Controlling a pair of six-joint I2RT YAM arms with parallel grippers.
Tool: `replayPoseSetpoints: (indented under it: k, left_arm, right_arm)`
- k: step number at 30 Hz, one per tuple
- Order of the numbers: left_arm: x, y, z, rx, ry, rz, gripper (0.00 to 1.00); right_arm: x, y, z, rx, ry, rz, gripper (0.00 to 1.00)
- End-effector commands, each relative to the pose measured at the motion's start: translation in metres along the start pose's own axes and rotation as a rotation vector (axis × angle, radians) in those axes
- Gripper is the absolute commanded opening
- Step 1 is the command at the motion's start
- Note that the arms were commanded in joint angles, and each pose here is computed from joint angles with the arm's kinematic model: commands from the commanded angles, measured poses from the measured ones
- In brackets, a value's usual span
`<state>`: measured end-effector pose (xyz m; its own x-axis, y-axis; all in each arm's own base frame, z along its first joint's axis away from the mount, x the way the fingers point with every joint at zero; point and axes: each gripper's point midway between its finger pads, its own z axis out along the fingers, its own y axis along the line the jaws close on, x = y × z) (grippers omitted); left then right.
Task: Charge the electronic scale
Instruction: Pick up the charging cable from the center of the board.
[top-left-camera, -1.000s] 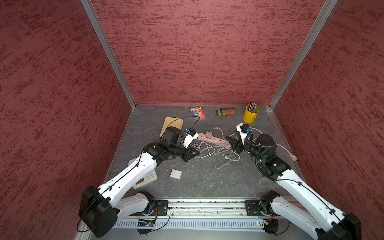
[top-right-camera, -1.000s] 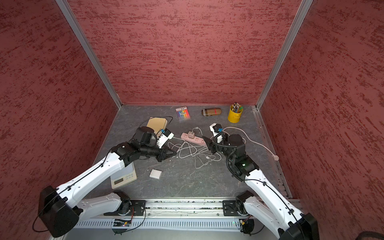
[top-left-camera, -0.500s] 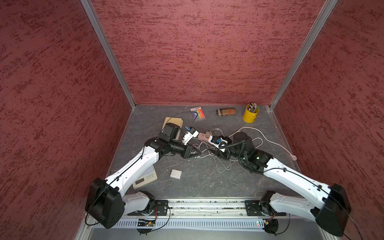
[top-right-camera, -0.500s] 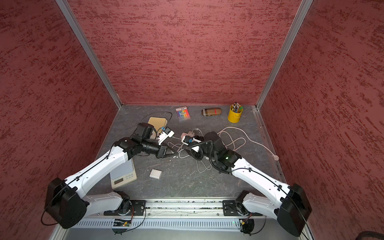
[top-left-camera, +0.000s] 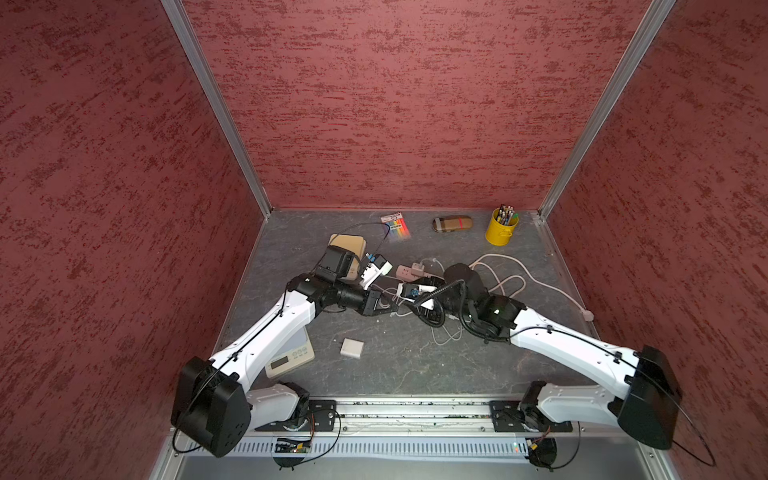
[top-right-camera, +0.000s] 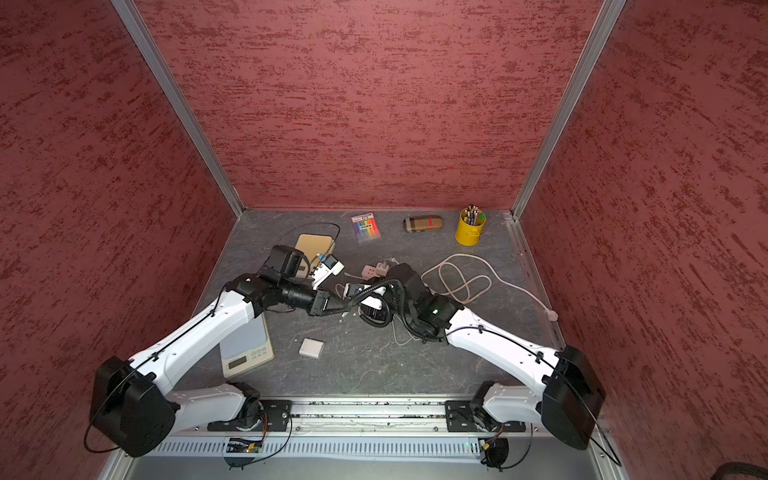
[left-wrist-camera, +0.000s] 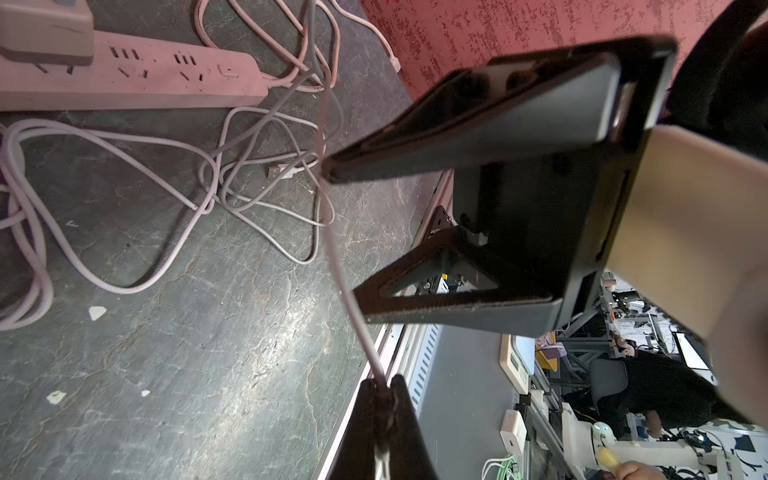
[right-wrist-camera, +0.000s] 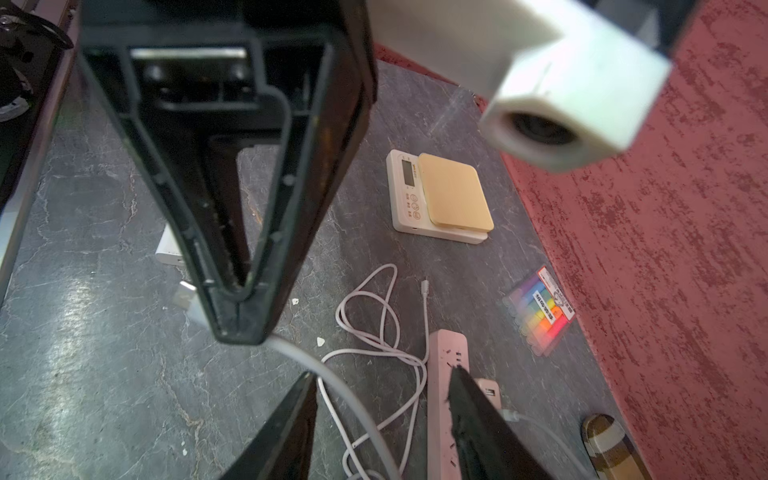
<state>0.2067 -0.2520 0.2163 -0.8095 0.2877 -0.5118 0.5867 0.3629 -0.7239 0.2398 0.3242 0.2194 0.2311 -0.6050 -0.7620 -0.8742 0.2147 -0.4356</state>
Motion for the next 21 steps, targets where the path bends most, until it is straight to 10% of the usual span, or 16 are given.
replayPoseSetpoints:
  k: [1, 5, 11, 14, 21]
  left_arm:
    - [-0.014, -0.014, -0.004, 0.050, -0.026, 0.073, 0.00]
    - [-0.015, -0.013, -0.002, 0.060, -0.021, 0.066, 0.00]
    - [-0.018, -0.008, -0.005, 0.004, -0.042, 0.075, 0.03]
    - [-0.025, -0.002, -0.012, -0.077, -0.111, 0.117, 0.35]
    - [-0.059, 0.005, -0.052, -0.137, -0.373, 0.087, 0.50]
  right_arm:
    - [-0.007, 0.009, 0.002, -0.034, -0.003, -0.035, 0.53]
    - [-0.006, 0.015, 0.007, -0.050, 0.014, -0.054, 0.49]
    - [-0.022, -0.002, 0.004, 0.039, -0.039, 0.004, 0.02]
    - [-0.028, -0.017, -0.001, 0.111, -0.067, 0.108, 0.00]
    - [-0.015, -0.033, -0.001, 0.215, -0.032, 0.353, 0.00]
